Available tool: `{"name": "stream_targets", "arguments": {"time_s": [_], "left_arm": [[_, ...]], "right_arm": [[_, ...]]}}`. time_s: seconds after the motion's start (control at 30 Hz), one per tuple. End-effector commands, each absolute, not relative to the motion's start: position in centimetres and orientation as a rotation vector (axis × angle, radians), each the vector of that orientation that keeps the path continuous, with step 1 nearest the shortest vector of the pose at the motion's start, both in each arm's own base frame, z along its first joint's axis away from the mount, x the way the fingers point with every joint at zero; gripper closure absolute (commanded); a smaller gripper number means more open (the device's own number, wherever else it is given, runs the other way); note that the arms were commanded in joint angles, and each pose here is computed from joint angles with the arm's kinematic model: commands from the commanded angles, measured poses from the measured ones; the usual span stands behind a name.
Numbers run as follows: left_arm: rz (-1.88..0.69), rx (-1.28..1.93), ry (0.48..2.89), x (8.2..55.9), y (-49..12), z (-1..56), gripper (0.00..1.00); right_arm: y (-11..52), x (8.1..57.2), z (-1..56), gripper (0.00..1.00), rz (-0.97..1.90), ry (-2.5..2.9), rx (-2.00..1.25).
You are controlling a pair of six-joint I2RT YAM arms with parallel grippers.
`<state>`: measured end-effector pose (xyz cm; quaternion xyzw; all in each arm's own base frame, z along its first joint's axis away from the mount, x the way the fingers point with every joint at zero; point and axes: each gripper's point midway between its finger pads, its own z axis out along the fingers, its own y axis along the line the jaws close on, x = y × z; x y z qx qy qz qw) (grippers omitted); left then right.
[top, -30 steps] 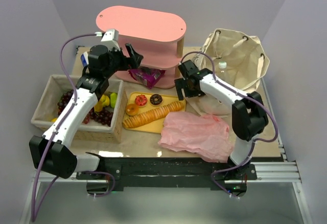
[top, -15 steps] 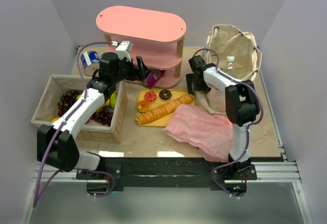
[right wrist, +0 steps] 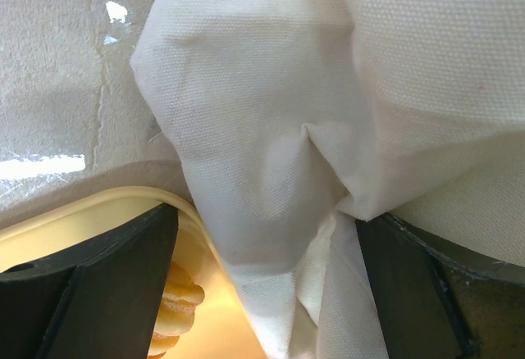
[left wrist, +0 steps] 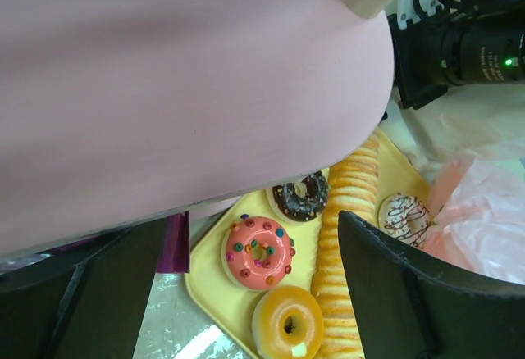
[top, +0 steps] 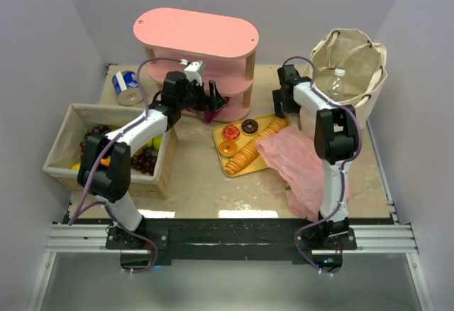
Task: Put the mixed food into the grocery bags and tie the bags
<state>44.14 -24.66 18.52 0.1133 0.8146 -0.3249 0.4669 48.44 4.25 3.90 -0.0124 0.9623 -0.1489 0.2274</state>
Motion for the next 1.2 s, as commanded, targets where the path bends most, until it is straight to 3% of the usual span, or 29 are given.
{"name": "stream_targets", "arguments": {"time_s": [0.0,0.73,1.03,1.17], "left_arm": [[-0.774,0.347,1.819,47.2,-25.7,22.3,0.09],[-0.73,0.294,1.766,55.7,-27.7,19.5,0.08],[-0.73,0.246,1.711,59.1,-27.6,21.7,0.07],[-0.742,0.275,1.697,58.2,-27.7,23.0,0.07]], "right_arm": [[2.0,50.1,3.6,0.07,-0.472,2.612,-0.045],[1.8,53.4,8.4,0.01,-0.299,2.511,-0.019],[-2.9,53.3,8.0,0.01,-0.288,2.531,0.076],[-3.8,54.5,9.7,0.01,-0.283,2.487,0.056]]}}
